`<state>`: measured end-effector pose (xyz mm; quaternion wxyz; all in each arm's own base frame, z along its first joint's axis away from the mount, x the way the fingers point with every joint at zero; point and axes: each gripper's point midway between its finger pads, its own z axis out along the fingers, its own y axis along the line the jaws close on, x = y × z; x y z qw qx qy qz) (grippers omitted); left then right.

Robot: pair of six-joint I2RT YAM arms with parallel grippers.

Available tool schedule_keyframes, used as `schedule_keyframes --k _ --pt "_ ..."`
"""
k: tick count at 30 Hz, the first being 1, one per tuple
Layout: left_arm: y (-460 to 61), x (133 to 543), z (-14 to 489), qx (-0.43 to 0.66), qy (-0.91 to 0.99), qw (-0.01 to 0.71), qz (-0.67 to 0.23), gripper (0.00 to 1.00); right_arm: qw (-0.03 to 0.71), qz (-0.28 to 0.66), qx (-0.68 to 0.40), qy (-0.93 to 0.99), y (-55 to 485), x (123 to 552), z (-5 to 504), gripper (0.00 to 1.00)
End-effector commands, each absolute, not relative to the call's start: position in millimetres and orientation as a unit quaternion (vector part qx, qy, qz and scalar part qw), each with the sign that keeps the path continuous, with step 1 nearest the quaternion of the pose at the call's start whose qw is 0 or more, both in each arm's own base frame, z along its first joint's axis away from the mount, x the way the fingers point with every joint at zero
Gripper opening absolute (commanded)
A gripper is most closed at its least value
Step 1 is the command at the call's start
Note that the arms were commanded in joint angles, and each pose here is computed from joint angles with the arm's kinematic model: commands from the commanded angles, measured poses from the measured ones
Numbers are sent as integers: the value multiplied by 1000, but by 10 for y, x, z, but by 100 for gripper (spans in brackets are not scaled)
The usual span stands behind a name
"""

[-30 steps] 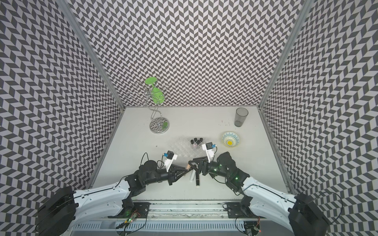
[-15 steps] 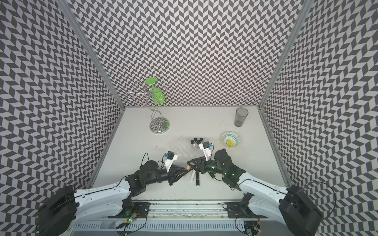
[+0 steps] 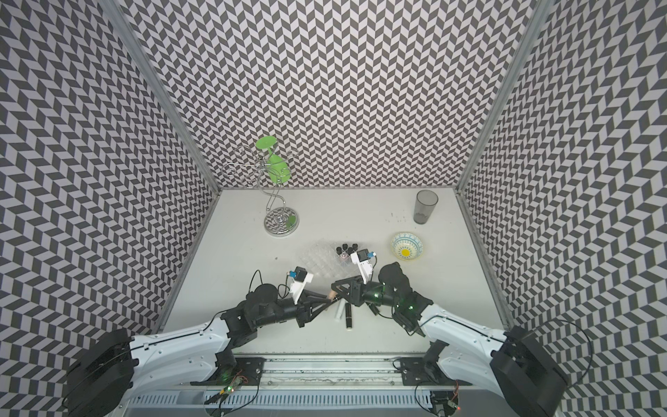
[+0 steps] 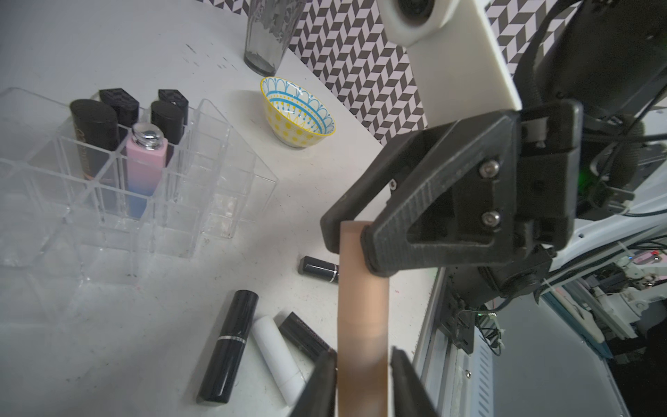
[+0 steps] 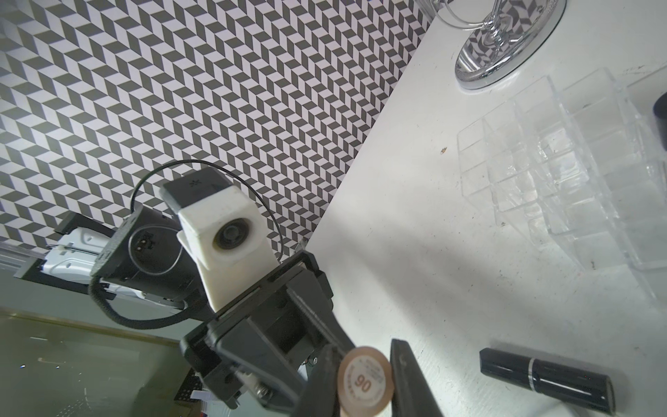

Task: Arrange the lipsticks in the organizer
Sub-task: Adjust the lipstick.

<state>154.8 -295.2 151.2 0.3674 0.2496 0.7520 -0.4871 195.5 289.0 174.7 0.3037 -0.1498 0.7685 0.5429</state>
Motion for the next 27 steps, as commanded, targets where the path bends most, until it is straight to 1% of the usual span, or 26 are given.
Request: schedule_keyframes --k 1,2,3,5,8,11,15,19,24,27 --pt "-2853 1625 1476 215 765 379 -475 81 357 542 -157 744 2894 2088 1969 19" --pt "-2798 1659 1467 191 768 382 -477 90 368 538 -156 742 2880 2107 2001 19" --pt "-2744 1672 1483 167 763 387 -491 93 381 537 -151 737 2855 2134 2053 18" --pt "-2682 1636 1580 139 737 396 -530 93 400 532 -138 734 2812 2185 2123 18" --pt "-2616 1579 1766 110 696 407 -581 85 419 533 -128 724 2789 2236 2254 16" --pt "-2548 1537 1967 91 655 420 -622 73 423 550 -125 709 2819 2244 2371 16" --pt "-2477 1511 2182 82 616 442 -647 67 426 578 -121 685 2844 2217 2487 15" --pt "-2451 1572 2259 71 613 456 -641 67 418 606 -124 666 2890 2170 2545 16" --pt "-2466 1587 2224 69 622 447 -640 63 417 623 -128 649 2928 2155 2606 16" --pt "-2472 1569 2217 71 619 440 -647 57 416 629 -128 645 2958 2167 2636 16"
